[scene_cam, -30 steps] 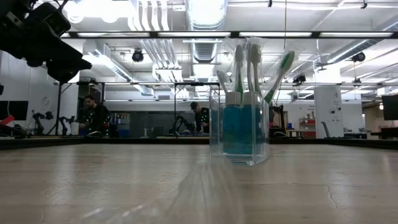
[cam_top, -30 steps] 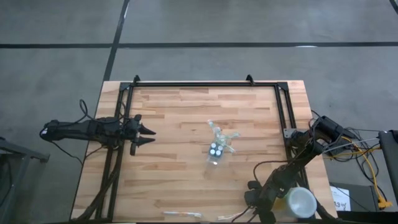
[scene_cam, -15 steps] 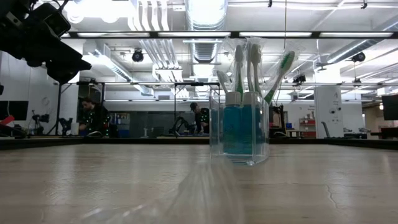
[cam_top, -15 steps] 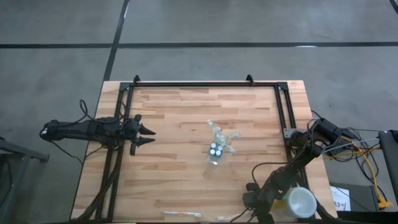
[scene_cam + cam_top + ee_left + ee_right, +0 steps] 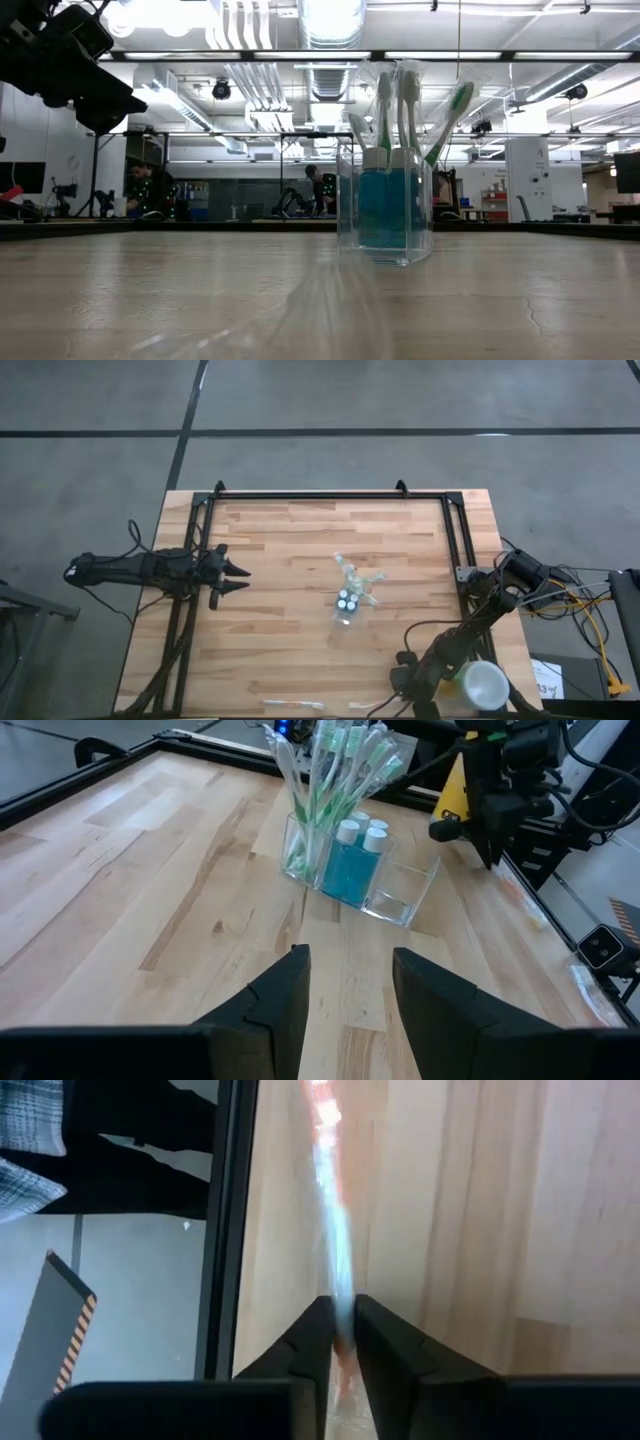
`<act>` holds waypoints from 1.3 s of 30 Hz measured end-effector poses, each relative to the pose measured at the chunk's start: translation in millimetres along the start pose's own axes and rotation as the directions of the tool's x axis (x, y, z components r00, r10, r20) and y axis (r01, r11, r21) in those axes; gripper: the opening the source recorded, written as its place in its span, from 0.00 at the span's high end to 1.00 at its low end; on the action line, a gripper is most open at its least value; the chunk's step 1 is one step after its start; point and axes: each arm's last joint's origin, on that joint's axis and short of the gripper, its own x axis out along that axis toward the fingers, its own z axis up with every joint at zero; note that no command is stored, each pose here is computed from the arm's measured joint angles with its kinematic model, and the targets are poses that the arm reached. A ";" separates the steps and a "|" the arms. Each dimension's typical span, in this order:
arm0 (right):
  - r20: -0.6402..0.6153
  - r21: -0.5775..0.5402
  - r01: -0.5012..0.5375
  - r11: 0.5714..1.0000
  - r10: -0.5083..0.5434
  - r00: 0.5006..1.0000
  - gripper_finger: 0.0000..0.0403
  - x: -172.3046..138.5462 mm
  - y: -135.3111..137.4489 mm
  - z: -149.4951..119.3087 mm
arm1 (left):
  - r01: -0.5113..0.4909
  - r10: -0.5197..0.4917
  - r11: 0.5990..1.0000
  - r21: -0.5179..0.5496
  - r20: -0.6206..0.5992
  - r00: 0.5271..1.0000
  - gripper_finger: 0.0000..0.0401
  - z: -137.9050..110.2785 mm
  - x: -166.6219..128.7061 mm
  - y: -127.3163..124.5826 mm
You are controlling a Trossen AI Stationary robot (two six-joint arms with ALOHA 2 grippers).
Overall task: Pick & Place toothbrushing station
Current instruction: Put the right white orange toothbrush into the front side of the transparent organizer
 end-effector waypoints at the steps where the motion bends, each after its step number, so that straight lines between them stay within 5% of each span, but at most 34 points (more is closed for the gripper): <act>1: -0.004 0.000 0.003 1.000 -0.003 1.000 0.92 -1.5 -0.1 -0.3 | 0.000 0.000 1.000 0.000 0.000 1.000 0.63 0.1 -0.1 0.0; 17: -0.074 -0.061 0.208 0.976 -0.212 0.974 0.95 -39.7 -14.1 -8.1 | 0.001 -0.001 1.000 0.000 -0.002 1.000 0.63 -0.1 0.0 0.0; 39: -0.278 0.030 0.455 0.890 -0.430 0.859 0.95 -92.8 -54.3 -9.2 | 0.003 -0.003 1.000 0.000 -0.002 1.000 0.63 -0.1 0.0 -0.1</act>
